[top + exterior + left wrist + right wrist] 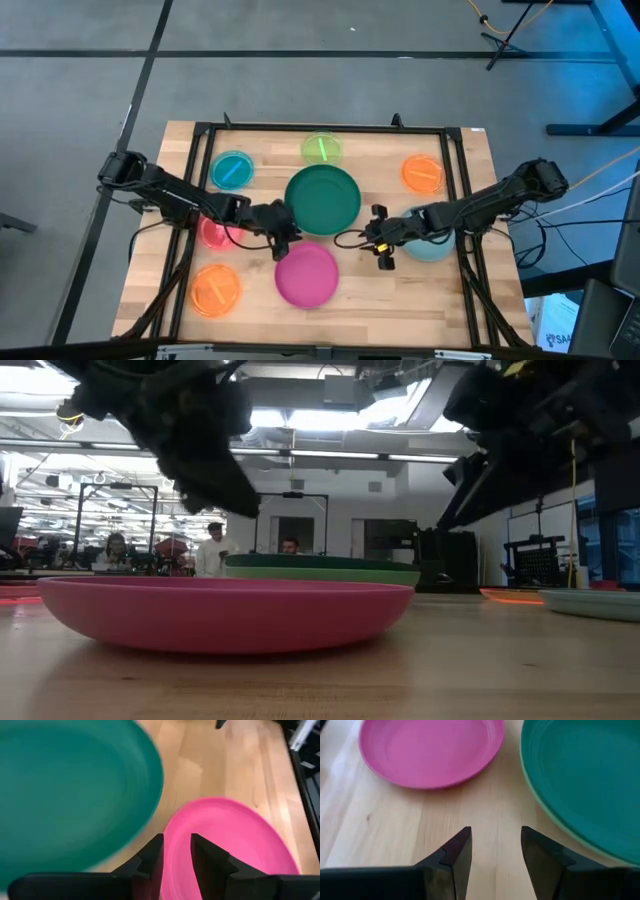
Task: Stack plastic plates
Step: Stack the pink plate on top of the dark green plate
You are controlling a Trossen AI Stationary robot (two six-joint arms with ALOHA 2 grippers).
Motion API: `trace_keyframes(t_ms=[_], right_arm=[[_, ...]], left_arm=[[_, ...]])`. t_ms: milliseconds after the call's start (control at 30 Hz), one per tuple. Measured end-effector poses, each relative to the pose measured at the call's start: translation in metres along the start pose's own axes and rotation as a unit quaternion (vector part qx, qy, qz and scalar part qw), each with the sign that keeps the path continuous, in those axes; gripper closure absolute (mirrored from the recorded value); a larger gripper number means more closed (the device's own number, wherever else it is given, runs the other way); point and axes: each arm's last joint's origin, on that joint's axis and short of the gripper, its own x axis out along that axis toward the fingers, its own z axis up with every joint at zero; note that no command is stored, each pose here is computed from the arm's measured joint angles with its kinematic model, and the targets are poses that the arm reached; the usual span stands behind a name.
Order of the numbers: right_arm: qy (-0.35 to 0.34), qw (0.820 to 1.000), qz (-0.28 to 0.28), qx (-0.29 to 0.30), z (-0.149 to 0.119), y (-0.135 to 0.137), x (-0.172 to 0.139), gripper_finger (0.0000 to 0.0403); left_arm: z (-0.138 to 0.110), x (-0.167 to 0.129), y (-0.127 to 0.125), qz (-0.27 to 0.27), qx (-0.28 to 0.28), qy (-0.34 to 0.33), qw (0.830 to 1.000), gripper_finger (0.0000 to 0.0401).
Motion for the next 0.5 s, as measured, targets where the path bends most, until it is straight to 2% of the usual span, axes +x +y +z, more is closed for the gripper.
trace_keyframes(t_ms=[233,500], right_arm=[[0.031,0.999,-0.004,0.007,-0.008,0.001,0.017,0.0242],[0.035,0.999,-0.005,0.007,-0.01,0.001,0.019,0.0242]], left_arm=[[-0.024,-0.005,0.002,0.096,-0.079,0.063,0.99,0.0311],[-0.031,-0.007,-0.006,0.084,-0.101,0.08,0.988,0.0312]])
